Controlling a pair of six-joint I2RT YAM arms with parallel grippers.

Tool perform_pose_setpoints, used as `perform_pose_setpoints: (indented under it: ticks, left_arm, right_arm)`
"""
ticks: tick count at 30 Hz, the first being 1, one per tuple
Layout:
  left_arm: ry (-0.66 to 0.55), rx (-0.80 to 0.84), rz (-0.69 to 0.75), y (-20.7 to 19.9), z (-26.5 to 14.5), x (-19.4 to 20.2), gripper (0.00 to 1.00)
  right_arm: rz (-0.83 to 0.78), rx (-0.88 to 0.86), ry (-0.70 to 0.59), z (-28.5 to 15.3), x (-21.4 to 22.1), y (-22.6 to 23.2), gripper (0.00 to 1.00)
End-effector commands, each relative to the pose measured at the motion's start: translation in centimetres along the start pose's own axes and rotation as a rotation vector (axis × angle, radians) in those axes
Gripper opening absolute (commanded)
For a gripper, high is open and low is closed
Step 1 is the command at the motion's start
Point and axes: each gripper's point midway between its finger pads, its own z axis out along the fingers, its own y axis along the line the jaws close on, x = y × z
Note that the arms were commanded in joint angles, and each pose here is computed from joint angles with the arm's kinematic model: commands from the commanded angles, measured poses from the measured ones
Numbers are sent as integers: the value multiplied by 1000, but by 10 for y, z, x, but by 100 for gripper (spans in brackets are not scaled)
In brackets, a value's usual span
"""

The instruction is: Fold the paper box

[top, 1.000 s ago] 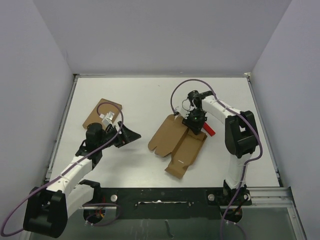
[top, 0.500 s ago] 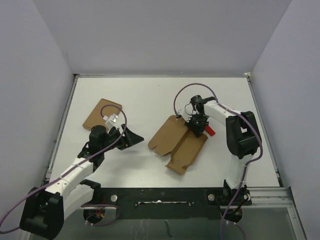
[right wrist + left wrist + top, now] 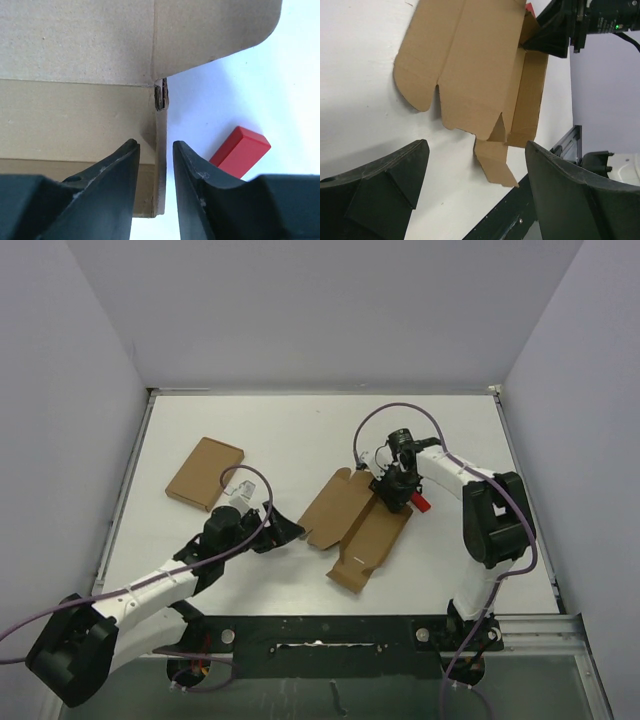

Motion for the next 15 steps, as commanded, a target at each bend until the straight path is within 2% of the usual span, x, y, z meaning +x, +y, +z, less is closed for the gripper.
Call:
perform_pose_setpoints:
  ticks: [1,7,15]
  left_arm:
    - [-138,26,-56,-13,7,-26,78]
    - [-148,-33,-138,-1,11,-22,80]
    - [-137,-69,-203,7,20,-16,81]
  right_arm:
    - [-3,6,-103,-18,-16,0,36]
    - [13,12,-131,-22,-17,-4,36]
    - [12,54,-67,-7,-4,-12,27]
